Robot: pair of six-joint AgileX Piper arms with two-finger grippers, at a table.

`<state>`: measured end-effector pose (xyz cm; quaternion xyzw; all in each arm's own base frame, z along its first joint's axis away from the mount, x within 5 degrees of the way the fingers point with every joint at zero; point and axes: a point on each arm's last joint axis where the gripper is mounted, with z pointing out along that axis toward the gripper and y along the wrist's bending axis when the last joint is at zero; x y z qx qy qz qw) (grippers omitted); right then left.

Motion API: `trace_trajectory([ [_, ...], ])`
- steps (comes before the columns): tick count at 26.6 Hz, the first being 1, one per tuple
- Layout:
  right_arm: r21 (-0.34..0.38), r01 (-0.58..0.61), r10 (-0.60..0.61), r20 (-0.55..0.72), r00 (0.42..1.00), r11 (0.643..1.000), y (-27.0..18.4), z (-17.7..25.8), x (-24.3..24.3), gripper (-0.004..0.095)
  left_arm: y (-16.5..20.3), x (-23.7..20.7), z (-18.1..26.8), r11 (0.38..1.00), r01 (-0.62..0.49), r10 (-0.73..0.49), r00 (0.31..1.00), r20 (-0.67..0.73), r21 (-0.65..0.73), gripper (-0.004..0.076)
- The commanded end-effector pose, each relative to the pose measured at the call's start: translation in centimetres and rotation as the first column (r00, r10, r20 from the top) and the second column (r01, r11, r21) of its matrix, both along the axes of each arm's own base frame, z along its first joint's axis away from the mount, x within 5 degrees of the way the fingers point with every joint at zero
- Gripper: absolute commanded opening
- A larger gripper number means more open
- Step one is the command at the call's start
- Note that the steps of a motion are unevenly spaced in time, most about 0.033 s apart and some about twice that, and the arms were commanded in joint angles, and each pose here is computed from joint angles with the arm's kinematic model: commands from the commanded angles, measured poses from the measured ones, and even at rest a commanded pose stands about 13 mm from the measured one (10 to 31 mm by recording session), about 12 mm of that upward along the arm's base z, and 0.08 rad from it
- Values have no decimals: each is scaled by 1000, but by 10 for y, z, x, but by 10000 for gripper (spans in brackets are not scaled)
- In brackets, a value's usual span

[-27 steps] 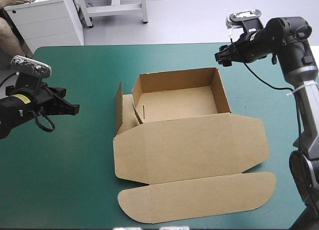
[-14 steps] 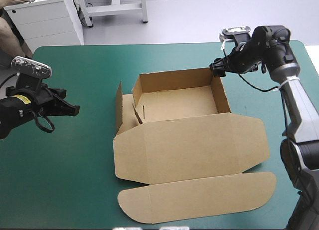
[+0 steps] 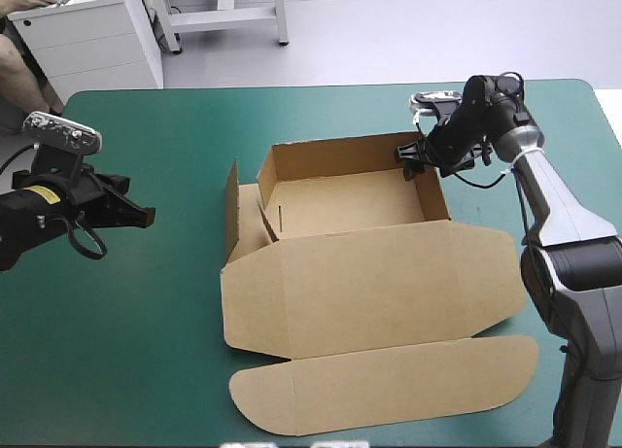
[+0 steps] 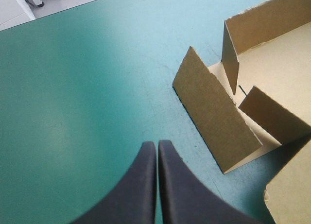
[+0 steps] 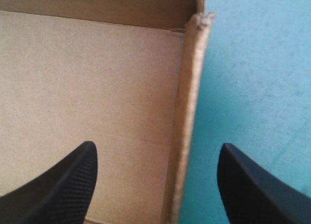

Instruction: Fold the box

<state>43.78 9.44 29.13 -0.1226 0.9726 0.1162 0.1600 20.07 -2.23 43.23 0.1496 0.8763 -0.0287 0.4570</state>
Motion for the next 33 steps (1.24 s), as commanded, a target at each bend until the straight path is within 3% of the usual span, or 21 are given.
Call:
trace_trajectory([
  [1, 26, -7, 6, 50, 999, 1000, -1, 25, -7, 592, -1, -4, 14, 1000, -2, 4, 996, 85, -31, -8],
  [7, 19, -7, 6, 25, 1000, 1000, 0, 14, -2, 429, -1, -4, 14, 999, -3, 6, 996, 85, -33, -8],
  [14, 13, -16, 16, 10, 1000, 1000, 0, 6, 1, -14, -1, -4, 14, 999, -4, 6, 996, 85, -34, -8],
  [19, 11, -21, 20, 36, 999, 1000, -5, 15, -1, -20, 0, -3, 16, 999, -8, 12, 995, 104, -32, -8],
  [28, 10, -2, -1, 228, 974, 1000, -42, 90, -35, -20, 4, 0, 15, 999, -46, 44, 992, 116, 13, -8],
  [33, 85, 22, -51, 361, 931, 996, -71, 144, -70, -20, 16, 2, 15, 986, -166, 165, 980, 112, 2, 1],
])
